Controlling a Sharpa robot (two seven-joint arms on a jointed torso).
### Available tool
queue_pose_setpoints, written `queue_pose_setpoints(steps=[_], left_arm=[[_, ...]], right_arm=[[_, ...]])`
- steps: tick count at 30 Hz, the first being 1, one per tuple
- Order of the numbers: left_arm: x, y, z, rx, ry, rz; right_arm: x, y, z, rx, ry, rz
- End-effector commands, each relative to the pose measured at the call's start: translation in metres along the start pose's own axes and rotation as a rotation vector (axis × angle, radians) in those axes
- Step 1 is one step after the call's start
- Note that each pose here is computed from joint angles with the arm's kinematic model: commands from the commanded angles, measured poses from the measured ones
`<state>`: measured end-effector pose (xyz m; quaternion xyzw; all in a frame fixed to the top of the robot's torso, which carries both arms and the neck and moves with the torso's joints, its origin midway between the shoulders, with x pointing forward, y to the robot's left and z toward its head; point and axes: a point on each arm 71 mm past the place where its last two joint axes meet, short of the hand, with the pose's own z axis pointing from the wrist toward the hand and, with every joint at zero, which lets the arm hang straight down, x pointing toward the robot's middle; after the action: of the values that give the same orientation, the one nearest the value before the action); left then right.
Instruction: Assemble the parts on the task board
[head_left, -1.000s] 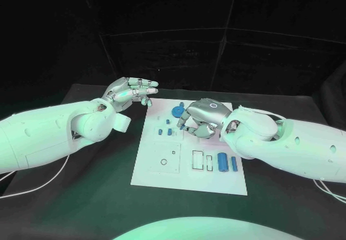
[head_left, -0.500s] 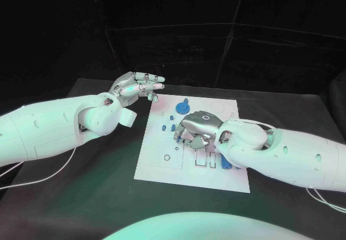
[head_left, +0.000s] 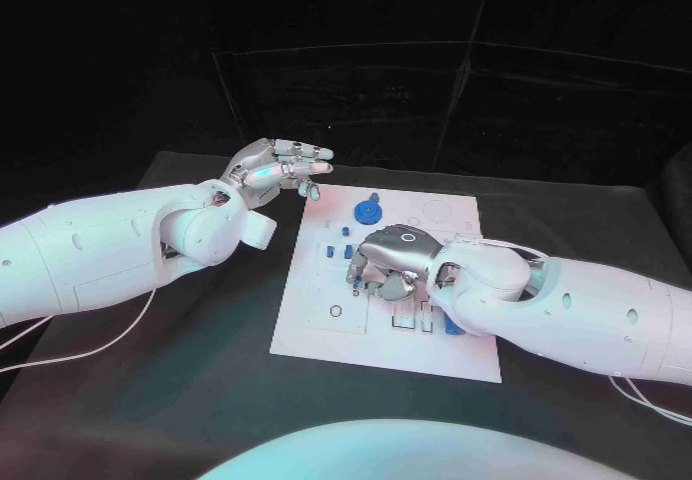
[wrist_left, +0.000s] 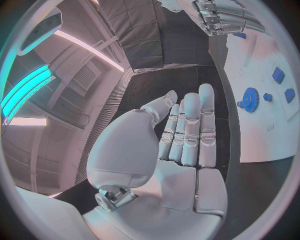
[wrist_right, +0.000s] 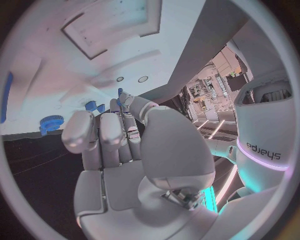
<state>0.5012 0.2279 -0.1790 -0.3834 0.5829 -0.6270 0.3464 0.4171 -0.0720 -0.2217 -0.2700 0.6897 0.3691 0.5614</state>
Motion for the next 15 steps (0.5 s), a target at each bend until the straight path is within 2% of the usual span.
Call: queue_pose_setpoints(steps=[1, 15], left_arm=[[0.0016, -0.0014, 0.0008, 0.007, 0.012, -0.007], [0.0019, -0.0012, 0.0012, 0.005, 0.015, -0.008]], right_arm=[[0.0012, 0.0005, 0.0008, -0.003, 0.017, -0.021], [0.0059, 0.0027, 0.0031, -0.010, 0.046, -0.028]])
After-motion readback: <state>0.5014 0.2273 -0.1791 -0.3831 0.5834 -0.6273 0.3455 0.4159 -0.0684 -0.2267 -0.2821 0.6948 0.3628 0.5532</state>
